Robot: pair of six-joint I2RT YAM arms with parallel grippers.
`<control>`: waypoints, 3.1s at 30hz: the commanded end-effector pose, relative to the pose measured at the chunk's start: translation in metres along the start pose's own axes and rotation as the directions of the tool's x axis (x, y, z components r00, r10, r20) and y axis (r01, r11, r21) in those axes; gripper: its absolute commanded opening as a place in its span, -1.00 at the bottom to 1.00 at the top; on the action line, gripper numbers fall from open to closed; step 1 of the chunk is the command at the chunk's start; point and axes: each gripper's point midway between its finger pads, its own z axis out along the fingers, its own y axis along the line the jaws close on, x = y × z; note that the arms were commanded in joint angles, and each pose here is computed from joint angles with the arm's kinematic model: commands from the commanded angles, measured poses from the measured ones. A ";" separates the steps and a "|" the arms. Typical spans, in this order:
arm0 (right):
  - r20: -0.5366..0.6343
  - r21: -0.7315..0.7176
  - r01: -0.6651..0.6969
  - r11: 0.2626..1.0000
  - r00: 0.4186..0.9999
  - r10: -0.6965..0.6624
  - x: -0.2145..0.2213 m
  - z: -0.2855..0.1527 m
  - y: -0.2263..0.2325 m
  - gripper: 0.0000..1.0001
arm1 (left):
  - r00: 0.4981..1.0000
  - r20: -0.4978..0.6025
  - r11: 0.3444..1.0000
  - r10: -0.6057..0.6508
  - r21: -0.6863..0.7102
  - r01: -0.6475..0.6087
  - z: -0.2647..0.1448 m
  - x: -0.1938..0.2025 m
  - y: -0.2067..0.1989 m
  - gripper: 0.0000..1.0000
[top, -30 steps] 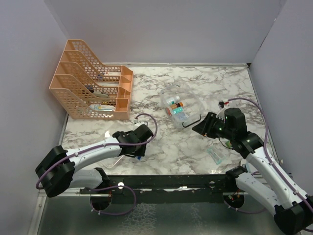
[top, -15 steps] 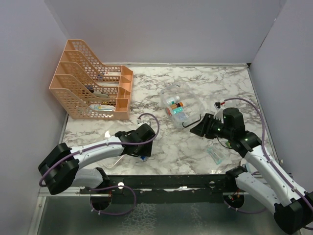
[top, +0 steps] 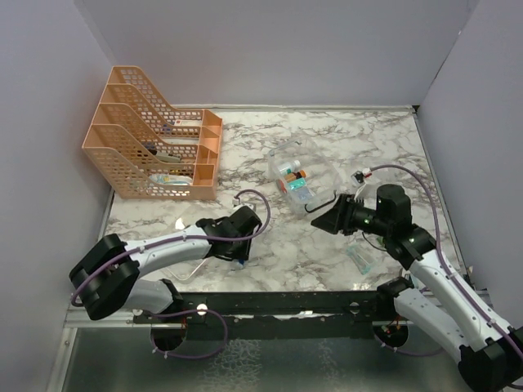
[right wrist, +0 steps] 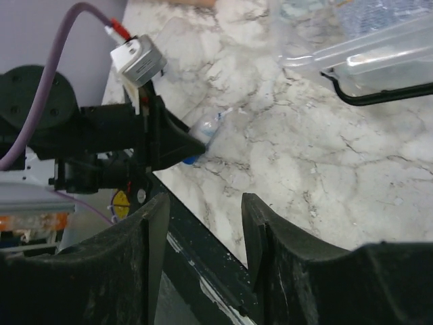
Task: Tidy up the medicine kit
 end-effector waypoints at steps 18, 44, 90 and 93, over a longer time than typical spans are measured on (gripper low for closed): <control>0.370 -0.512 0.353 0.783 0.913 -0.169 -0.048 -0.051 0.123 0.27 | 0.705 0.541 0.595 -0.459 0.776 -0.208 -0.249 -0.174 -0.142 -0.38; 0.268 -0.564 0.275 0.779 0.953 -0.143 -0.056 0.012 0.163 0.16 | 0.686 0.479 0.514 -0.548 0.840 -0.175 -0.261 -0.175 -0.142 -0.38; -0.085 0.541 0.452 0.710 0.869 -0.488 -0.148 0.092 -0.031 -0.69 | 0.493 0.853 0.982 -0.170 0.188 0.013 -0.231 -0.150 0.030 0.69; -0.152 0.576 0.456 0.678 0.875 -0.460 -0.143 0.103 -0.051 -0.69 | 0.493 0.850 0.983 -0.184 0.165 0.082 -0.226 -0.149 0.042 0.69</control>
